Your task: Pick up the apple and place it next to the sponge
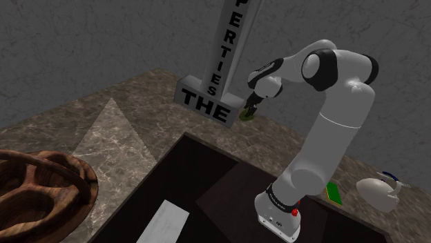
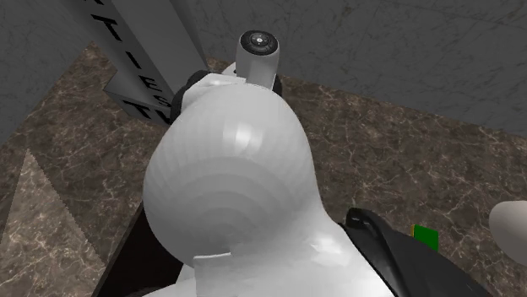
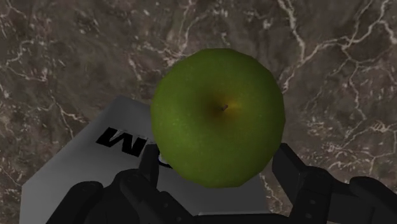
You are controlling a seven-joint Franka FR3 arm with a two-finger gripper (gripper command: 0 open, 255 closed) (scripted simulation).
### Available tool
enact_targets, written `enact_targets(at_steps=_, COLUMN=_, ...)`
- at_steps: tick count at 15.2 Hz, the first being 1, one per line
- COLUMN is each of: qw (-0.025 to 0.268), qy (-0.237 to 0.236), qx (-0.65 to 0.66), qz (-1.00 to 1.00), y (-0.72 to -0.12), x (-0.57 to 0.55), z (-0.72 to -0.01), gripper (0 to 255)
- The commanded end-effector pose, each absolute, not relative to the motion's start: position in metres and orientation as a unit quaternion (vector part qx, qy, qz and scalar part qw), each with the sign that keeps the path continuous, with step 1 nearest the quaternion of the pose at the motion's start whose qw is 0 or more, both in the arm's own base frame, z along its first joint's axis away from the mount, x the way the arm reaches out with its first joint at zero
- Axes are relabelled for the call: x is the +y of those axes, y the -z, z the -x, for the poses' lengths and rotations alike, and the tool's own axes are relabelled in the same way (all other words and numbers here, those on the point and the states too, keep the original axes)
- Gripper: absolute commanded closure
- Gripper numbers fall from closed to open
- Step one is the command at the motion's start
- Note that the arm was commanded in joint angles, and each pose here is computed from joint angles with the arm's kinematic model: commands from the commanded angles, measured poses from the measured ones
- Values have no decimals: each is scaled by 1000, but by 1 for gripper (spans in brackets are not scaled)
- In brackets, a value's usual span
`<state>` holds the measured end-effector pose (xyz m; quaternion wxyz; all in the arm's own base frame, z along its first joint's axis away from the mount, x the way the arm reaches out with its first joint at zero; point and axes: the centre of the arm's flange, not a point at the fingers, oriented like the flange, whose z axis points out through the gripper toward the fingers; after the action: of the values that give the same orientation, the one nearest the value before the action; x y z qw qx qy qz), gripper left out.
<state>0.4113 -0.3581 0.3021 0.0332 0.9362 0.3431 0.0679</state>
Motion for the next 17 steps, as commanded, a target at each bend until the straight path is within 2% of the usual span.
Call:
enact_targets(at_steps=1, qw=33, qy=-68, qx=343, qz=-936, y=-313, x=-357, z=-411, gripper=255)
enact_targets(at_steps=17, qw=33, qy=-68, qx=343, qz=-936, y=-397, x=-357, z=-411, gripper=255)
